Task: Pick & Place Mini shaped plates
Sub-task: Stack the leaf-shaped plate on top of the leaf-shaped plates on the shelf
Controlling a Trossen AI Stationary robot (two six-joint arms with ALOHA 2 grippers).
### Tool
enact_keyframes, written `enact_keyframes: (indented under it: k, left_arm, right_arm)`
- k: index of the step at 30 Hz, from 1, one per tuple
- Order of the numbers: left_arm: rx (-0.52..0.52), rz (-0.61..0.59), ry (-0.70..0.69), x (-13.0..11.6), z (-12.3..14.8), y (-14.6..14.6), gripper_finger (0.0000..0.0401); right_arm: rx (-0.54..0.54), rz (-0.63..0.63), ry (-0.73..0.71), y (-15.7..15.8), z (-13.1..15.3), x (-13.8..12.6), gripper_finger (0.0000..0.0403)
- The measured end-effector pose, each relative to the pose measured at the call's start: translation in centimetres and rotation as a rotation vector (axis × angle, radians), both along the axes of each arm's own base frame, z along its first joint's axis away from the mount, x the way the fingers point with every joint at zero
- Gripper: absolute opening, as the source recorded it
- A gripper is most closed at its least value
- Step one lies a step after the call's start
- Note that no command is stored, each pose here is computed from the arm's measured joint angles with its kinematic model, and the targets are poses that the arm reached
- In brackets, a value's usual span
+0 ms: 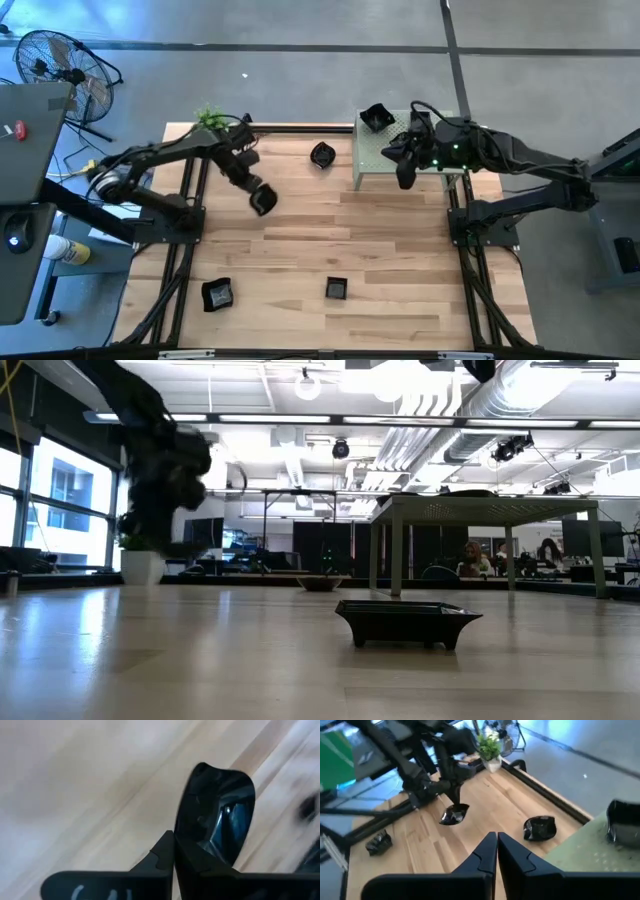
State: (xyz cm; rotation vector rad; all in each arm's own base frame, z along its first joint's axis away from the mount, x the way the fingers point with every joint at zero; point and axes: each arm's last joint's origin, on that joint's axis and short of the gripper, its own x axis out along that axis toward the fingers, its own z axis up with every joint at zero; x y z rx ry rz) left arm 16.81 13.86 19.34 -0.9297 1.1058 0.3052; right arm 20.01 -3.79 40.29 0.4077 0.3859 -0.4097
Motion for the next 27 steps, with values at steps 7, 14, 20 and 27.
enact_keyframes:
  k: [7, 14, 20, 27]
  left_arm:
    - [0.064, 0.249, -0.300, 2.1, 4.9, -2.1, 0.0001]
    - [0.074, 0.455, -0.570, 5.1, 8.1, -4.8, 0.0000]
    - [0.104, 0.558, -0.674, 6.3, 9.1, -6.7, 0.0000]
    - [0.124, 0.597, -0.692, 6.6, 9.2, -7.5, 0.0000]
  right_arm:
    - [0.138, -0.080, 0.030, 1.0, -2.0, 3.5, 0.0042]
    - [0.265, -0.130, 0.011, 1.1, -4.7, 8.4, 0.0101]
    - [0.346, -0.148, -0.028, 0.1, -6.2, 11.0, 0.0118]
    - [0.340, -0.144, -0.112, -0.2, -6.6, 12.6, 0.0109]
